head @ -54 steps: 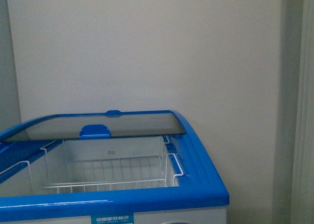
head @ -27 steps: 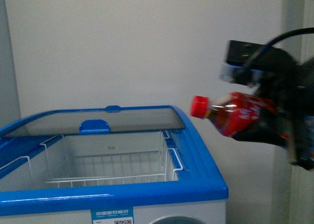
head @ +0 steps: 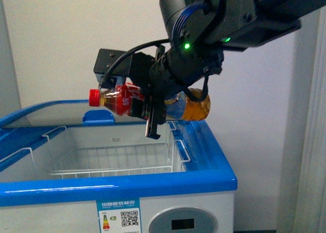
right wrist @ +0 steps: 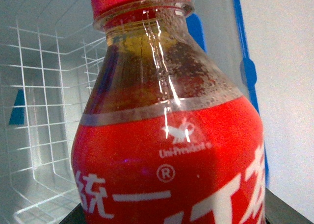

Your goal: Put drink in fridge

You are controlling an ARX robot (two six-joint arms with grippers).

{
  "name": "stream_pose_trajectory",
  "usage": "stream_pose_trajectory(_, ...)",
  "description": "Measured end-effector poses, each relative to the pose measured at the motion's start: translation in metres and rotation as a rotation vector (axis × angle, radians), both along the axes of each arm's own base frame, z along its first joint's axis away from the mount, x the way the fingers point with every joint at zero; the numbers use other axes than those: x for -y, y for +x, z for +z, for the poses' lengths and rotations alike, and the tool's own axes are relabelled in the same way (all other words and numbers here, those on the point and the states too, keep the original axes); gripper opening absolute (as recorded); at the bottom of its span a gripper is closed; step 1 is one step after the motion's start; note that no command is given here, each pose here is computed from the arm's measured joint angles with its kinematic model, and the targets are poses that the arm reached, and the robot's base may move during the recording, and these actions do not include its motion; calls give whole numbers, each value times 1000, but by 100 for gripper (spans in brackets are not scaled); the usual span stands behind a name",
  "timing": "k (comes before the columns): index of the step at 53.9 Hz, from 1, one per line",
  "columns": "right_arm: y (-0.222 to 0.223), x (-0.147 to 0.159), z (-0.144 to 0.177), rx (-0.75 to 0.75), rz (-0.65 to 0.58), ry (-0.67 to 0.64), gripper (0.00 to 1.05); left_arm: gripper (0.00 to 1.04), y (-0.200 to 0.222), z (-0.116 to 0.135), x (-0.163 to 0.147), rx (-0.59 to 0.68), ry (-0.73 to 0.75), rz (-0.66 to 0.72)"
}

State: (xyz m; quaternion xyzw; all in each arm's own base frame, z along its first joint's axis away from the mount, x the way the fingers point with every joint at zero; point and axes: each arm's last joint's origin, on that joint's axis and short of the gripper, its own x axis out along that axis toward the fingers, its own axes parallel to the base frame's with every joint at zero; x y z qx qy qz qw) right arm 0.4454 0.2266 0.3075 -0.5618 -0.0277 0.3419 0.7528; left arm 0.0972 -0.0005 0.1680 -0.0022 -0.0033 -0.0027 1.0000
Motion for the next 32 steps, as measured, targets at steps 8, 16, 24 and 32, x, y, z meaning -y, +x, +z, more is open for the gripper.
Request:
stream_pose_trajectory(8, 19, -12, -31, 70, -27, 12, 41, 3, 0, 0, 0, 0, 0, 0)
stream_pose_trajectory(16, 31, -25, -55, 110, -52, 32, 41, 3, 0, 0, 0, 0, 0, 0)
stream_pose_trajectory(24, 34, -38, -71, 74, -62, 47, 41, 3, 0, 0, 0, 0, 0, 0)
stream_pose_trajectory(32, 38, -47, -76, 70, -72, 61, 41, 3, 0, 0, 0, 0, 0, 0)
